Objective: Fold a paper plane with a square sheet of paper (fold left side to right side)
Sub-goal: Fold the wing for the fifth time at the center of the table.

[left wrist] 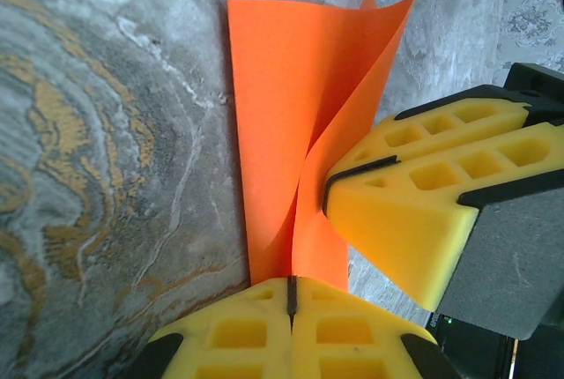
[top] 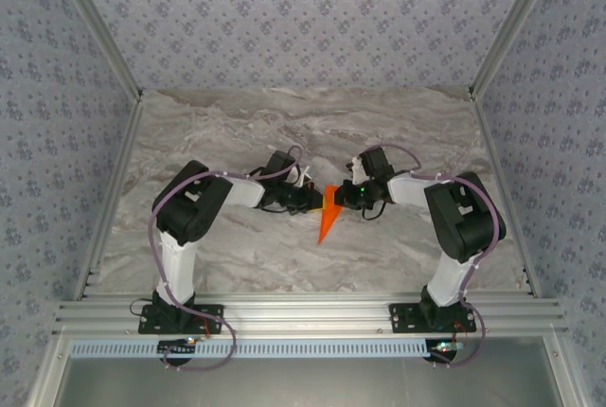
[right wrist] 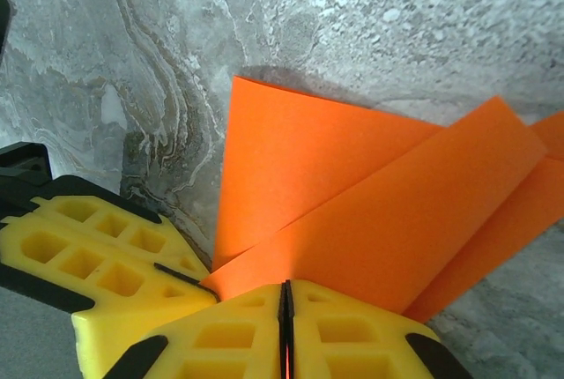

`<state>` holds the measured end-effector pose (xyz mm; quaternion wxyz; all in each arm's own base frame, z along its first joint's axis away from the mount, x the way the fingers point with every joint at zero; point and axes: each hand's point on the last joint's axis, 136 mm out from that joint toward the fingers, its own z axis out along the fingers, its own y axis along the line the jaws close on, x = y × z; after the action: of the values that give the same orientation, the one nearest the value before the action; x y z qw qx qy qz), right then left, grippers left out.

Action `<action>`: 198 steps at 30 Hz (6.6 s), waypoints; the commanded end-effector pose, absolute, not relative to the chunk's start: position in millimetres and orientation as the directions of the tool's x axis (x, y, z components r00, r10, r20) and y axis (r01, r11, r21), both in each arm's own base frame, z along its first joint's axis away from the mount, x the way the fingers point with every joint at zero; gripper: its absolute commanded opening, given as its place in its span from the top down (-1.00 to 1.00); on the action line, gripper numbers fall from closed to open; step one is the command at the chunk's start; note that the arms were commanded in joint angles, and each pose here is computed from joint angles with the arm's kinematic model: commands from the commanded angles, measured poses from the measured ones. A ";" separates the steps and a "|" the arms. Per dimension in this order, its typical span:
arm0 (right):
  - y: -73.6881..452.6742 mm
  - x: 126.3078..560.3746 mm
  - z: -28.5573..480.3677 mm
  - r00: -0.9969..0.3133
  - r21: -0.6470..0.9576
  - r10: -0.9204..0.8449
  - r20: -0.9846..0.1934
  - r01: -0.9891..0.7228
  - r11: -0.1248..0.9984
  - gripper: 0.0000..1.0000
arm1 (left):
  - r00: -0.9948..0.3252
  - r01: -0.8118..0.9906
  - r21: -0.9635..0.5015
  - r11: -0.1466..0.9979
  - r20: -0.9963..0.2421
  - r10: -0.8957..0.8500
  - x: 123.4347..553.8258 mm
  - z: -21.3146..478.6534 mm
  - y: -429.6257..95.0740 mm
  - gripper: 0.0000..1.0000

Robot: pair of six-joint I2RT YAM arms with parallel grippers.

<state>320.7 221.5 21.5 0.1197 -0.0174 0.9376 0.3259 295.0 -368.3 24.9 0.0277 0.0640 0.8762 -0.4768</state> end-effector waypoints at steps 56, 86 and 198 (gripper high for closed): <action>196.7 289.9 -18.7 -0.994 0.498 0.017 -0.107 -0.038 0.866 0.85 | -0.974 0.202 -0.790 0.579 -0.100 0.204 219.4 35.7 -381.6 0.53; 201.1 295.0 -11.7 -0.993 0.510 0.010 -0.121 -0.053 0.858 0.85 | -0.987 0.102 -0.743 0.662 0.007 0.160 207.0 -1.0 -362.6 0.59; 182.5 337.3 67.6 -0.930 0.687 0.115 -0.350 -0.171 0.706 0.93 | -0.990 0.041 -0.724 0.689 0.063 0.125 196.0 -20.9 -352.8 1.00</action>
<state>342.9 169.5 69.2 0.1953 -0.0177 0.9130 0.3577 221.4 -379.5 21.1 0.0002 0.0721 0.8843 -0.4613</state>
